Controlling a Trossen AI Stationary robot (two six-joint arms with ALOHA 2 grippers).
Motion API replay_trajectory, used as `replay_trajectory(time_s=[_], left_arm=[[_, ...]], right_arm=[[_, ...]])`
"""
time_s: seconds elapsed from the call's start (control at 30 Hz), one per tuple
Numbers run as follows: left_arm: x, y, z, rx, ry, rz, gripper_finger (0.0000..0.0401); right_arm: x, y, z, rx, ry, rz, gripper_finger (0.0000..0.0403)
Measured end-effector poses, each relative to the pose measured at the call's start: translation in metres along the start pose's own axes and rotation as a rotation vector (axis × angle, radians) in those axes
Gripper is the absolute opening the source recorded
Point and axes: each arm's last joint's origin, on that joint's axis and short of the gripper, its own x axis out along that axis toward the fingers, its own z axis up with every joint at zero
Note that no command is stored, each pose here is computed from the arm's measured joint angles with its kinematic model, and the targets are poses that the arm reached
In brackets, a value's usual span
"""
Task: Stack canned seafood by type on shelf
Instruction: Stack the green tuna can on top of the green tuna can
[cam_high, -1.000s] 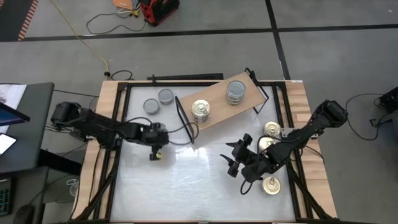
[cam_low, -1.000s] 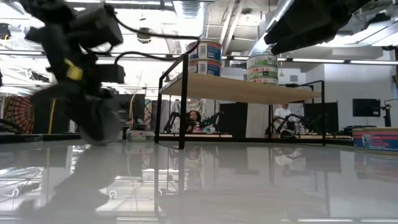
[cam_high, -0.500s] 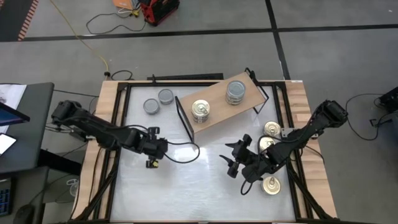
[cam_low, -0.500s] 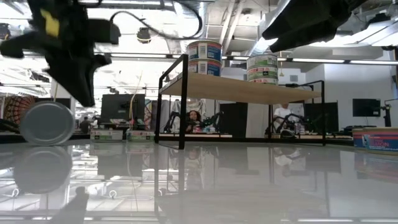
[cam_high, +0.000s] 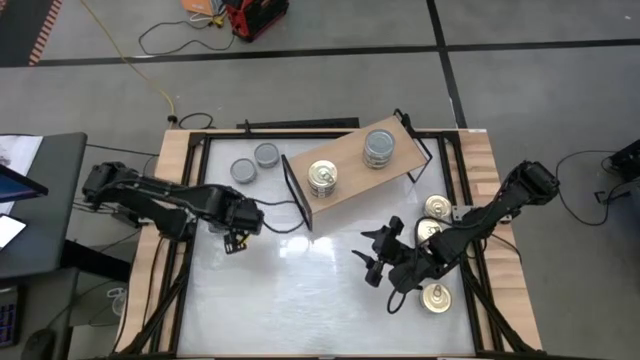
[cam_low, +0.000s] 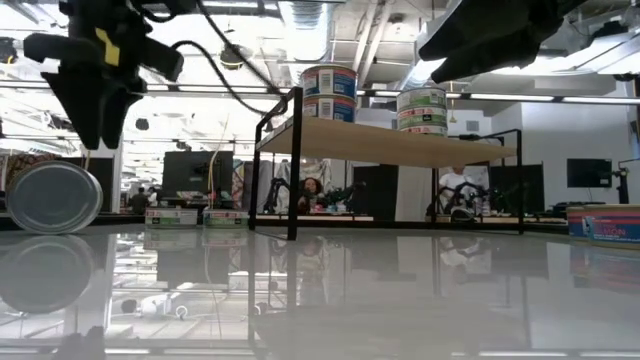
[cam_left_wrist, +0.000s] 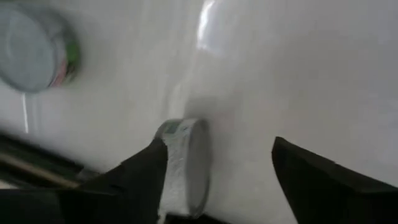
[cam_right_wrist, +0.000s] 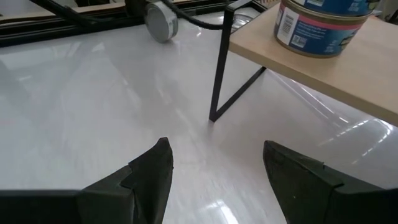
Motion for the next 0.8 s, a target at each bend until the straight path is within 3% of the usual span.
replay_trajectory(time_s=[0.27, 0.53, 0.67, 0.8], left_arm=[[0.017, 0.026, 0.006, 0.013, 0.035, 0.016, 0.0308], [0.051, 0.047, 0.001, -0.048, 0.109, -0.084, 0.0306], [0.055, 0.049, -0.001, -0.033, 0.116, -0.054, 0.0276], [0.054, 0.045, 0.001, 0.015, 0.089, -0.065, 0.0203]], right_arm=[[-0.003, 0.002, -0.001, -0.009, 0.0, 0.012, 0.0276], [-0.003, 0.002, -0.001, -0.017, -0.002, 0.014, 0.0276], [-0.003, 0.002, -0.001, -0.016, -0.002, 0.014, 0.0276], [-0.003, 0.002, -0.001, -0.016, -0.002, 0.014, 0.0276]])
